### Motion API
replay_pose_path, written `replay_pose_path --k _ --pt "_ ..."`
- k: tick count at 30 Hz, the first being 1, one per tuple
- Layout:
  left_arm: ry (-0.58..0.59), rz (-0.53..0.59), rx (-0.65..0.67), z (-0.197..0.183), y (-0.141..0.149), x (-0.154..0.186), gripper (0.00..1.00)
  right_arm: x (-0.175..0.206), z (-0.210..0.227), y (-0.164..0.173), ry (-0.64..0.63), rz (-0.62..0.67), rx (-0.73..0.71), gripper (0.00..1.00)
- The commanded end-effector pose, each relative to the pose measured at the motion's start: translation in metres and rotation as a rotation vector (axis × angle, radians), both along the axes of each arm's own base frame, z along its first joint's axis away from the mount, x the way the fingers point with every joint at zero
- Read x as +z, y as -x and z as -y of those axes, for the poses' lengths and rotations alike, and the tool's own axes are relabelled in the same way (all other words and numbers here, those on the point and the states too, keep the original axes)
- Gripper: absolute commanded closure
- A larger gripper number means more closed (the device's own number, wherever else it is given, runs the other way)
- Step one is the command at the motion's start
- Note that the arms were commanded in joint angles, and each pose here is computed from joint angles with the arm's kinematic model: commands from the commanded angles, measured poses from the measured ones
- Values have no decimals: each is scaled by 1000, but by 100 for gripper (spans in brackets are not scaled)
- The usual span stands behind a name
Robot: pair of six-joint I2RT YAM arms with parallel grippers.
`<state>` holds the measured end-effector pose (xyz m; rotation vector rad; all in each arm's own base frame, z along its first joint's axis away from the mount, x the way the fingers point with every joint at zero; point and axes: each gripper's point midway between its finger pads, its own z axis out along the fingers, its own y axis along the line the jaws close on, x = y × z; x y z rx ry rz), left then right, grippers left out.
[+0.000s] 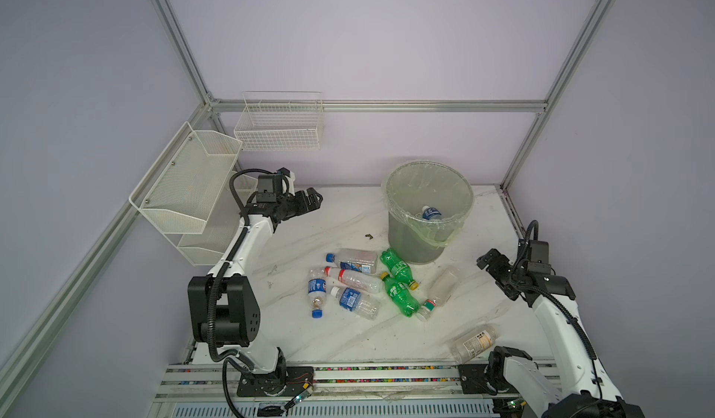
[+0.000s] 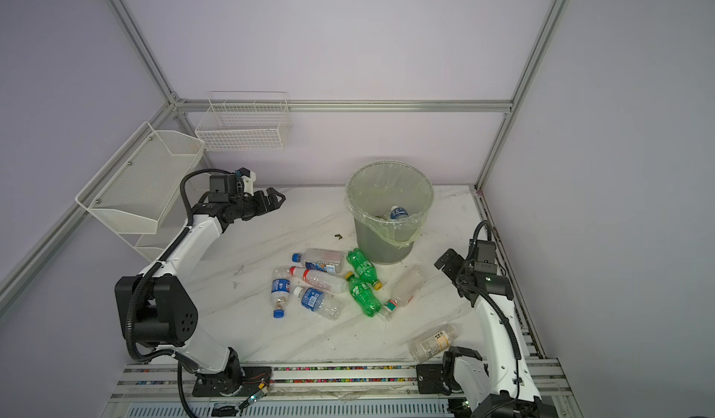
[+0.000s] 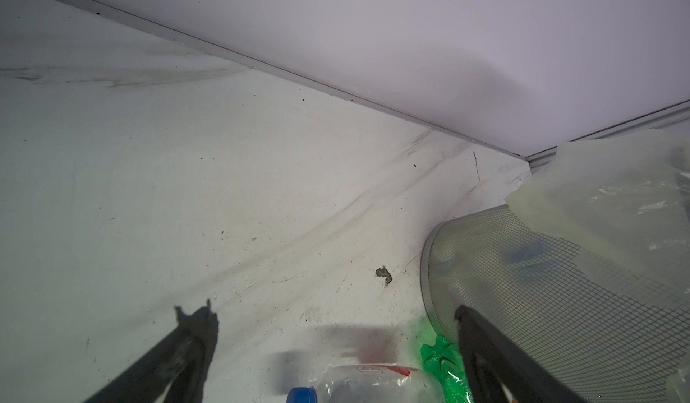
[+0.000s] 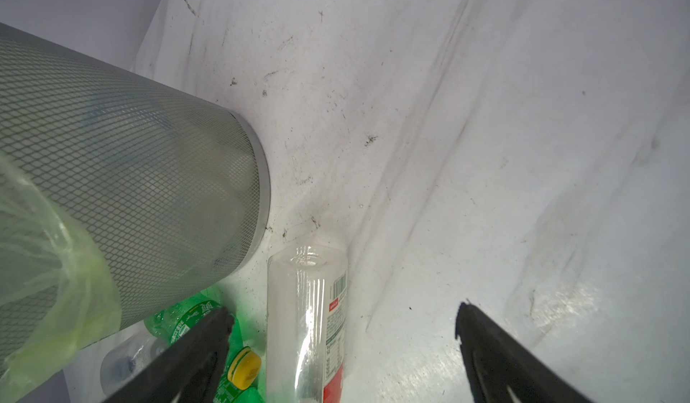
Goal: Throw the plastic bottles in the bin
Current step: Pick up the plastic bottle from the middle-right of the table.
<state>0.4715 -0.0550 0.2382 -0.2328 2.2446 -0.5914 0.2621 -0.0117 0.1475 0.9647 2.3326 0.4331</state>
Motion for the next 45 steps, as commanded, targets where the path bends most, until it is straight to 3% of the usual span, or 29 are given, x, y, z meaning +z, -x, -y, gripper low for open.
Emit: replay_pose_path --k 1,10,20,45 --pt "23 3 9 -4 0 -4 0 -4 -1 9 -27 -25 -33 3" --pt "42 -14 9 -4 -1 -10 0 -16 -11 15 -71 -48 -49 3" --pt "41 -17 12 -5 -1 -11 0 -20 -57 1 -114 -38 0 3" --pt "52 -24 8 -3 -1 -13 0 -44 -99 5 -24 -143 47 3"
